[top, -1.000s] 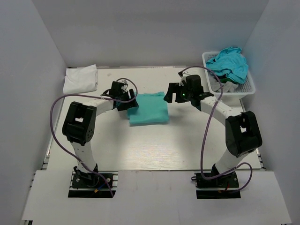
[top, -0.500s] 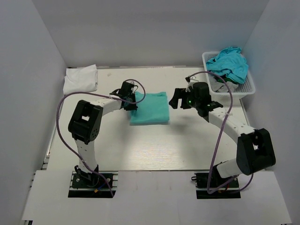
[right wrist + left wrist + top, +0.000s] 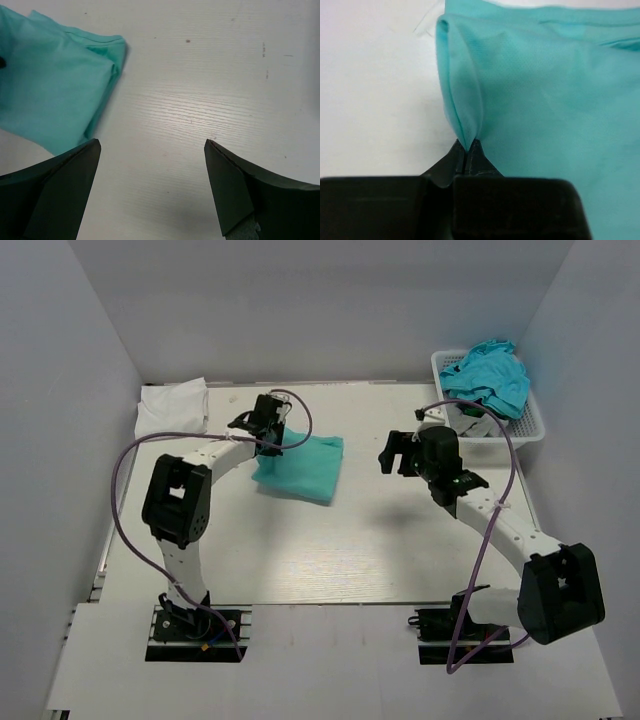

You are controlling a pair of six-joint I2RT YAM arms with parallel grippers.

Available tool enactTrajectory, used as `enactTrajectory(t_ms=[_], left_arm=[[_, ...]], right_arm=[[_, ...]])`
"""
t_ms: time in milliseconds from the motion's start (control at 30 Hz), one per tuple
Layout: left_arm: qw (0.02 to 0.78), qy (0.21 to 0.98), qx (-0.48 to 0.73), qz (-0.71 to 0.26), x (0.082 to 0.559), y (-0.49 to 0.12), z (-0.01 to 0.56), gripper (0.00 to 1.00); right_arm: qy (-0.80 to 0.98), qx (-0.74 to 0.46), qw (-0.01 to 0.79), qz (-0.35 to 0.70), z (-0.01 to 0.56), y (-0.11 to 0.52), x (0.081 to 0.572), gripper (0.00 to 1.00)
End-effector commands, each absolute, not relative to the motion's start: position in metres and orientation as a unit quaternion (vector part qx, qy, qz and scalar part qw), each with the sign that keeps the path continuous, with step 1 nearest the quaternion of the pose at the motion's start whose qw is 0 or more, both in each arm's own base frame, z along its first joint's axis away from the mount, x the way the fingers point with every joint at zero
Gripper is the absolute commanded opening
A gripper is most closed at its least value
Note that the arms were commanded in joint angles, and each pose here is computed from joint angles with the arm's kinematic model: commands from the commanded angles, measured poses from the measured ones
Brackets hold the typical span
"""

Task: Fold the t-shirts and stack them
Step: Put the neatly folded tshirt into the corner of the board with the left arm

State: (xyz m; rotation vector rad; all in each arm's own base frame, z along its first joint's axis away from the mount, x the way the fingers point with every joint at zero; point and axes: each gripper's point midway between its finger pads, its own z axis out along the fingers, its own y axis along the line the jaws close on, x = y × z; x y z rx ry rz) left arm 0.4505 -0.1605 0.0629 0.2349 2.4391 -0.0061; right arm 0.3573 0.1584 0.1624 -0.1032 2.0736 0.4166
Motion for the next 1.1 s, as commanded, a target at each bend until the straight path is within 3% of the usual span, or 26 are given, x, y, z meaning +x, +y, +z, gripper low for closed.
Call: enactTrajectory(t_ms=[0,367,700,833,1067], left_arm=[[0.451,0.882,0.13,0.044,0.482,-0.141,0.165,0.0],[0.525,0.831,0.124,0.133,0.513,-0.067,0.241,0.0],[0.567,0.787,0.116,0.214,0.569,0.002,0.29,0.0],[0.571,0.786,0.112,0.208,0.588,0.018,0.296,0.0],[0.577,0.784,0.069,0.216,0.609,0.059,0.294,0.0]], right_arm=[[0.839,-0.017,0.528,0.132,0.177,0.14,0.366,0.9],[0.834,-0.003,0.543,0.097,0.187,0.125,0.367,0.9],[0.841,-0.016,0.532,0.094,0.191,0.133,0.382,0.9],[0.867,-0.021,0.49,0.086,0.17,0.137,0.387,0.9],[0.869,-0.031,0.483,0.098,0.176,0.149,0.399,0.9]])
